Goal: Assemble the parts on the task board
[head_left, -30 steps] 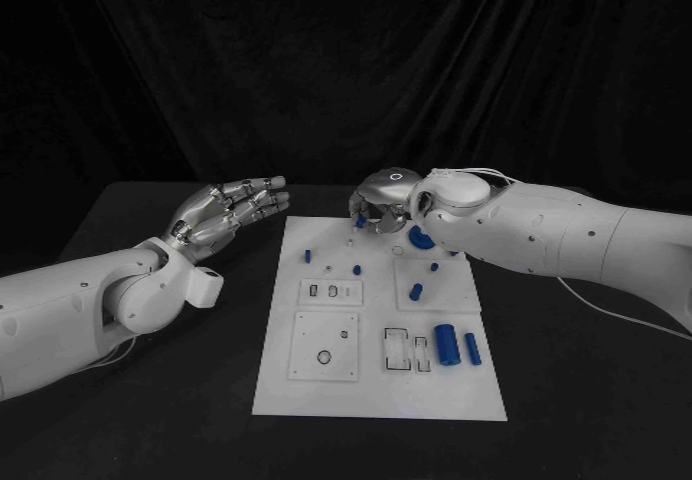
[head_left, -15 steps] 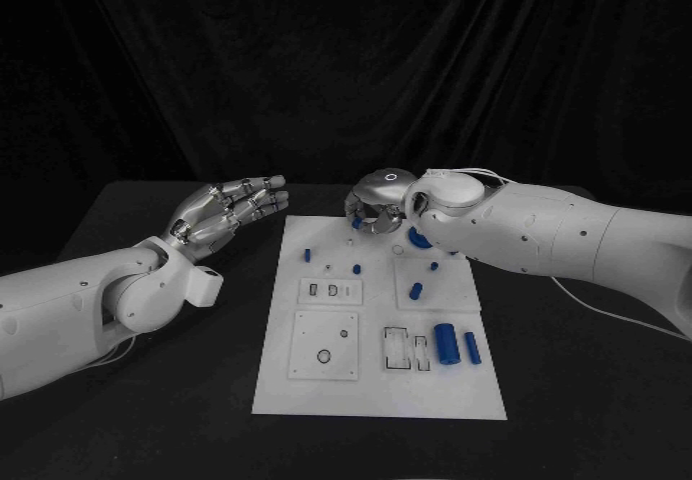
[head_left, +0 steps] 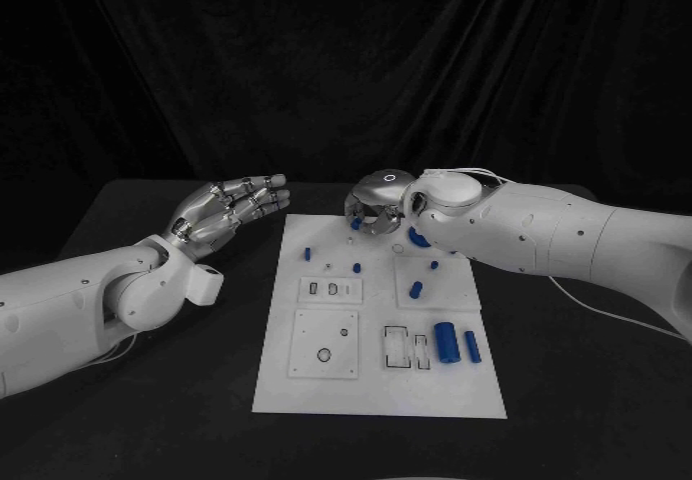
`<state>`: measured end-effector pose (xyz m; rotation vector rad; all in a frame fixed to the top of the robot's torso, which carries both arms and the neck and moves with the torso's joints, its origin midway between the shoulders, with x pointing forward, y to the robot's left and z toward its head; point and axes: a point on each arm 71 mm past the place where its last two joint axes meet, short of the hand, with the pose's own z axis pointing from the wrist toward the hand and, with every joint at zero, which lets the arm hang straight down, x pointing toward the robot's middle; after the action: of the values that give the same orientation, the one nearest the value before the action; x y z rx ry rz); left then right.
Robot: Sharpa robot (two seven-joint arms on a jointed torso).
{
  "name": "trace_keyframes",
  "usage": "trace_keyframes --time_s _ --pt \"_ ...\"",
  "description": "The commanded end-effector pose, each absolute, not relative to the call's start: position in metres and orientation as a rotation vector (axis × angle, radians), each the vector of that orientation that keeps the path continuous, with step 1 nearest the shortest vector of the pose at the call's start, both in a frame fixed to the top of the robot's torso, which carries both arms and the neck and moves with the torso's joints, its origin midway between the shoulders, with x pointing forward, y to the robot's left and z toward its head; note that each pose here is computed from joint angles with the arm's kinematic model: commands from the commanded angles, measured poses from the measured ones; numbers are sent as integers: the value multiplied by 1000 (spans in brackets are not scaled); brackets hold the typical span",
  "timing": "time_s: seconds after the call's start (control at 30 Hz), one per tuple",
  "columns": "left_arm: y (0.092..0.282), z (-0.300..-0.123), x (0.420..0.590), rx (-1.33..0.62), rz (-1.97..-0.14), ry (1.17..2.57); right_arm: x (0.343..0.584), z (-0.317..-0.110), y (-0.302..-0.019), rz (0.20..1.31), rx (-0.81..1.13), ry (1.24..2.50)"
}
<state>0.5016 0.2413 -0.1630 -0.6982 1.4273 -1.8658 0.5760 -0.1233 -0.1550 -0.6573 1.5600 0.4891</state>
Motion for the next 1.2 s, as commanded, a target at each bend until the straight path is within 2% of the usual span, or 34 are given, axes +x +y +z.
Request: trace_keyframes --time_s 0.03,0.53,0.73,1.07,1.2 --pt "240 -159 501 -678 -1905 1394 578 -159 -126 454 -638 1599" --pt "240 -159 501 -679 -1906 1397 578 -160 -128 446 -624 1589" --pt "241 -159 501 -681 -1904 1398 577 -157 -133 452 -608 1549" --pt "248 -159 499 -688 -1893 1392 562 -137 -165 546 -553 1390" --pt "251 -159 498 -690 -1886 1388 553 -129 -186 562 -516 1387"
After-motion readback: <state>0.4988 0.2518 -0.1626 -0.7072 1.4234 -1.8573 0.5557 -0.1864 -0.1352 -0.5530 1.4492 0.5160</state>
